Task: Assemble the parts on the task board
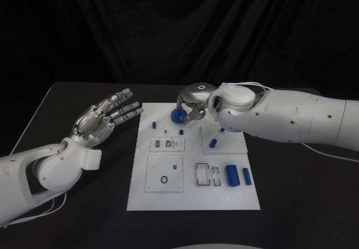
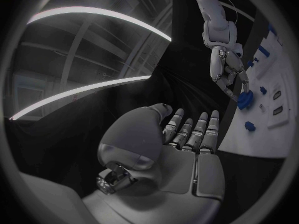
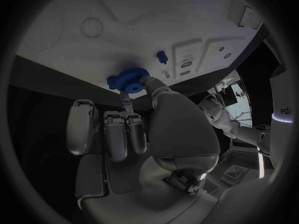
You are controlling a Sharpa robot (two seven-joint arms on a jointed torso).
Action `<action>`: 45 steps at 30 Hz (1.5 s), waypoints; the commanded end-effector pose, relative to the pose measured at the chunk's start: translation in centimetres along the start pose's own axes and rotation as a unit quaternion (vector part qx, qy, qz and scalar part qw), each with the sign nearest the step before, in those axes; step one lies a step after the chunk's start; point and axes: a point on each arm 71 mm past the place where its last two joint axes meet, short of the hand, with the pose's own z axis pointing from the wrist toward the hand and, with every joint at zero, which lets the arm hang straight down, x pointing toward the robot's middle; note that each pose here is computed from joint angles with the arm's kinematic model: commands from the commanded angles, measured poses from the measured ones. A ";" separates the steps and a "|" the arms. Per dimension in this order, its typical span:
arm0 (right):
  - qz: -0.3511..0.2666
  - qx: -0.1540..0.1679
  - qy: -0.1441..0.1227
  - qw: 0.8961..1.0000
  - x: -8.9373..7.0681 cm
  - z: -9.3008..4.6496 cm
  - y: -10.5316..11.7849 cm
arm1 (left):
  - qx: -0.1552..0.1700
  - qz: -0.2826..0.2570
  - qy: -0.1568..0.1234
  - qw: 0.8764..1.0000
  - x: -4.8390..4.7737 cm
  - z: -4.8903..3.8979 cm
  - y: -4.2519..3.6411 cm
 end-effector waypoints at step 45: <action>0.009 0.012 -0.007 1.000 -1.2 -1.7 -1.5 | 0.013 -0.007 -0.002 1.000 -0.34 -0.27 -0.32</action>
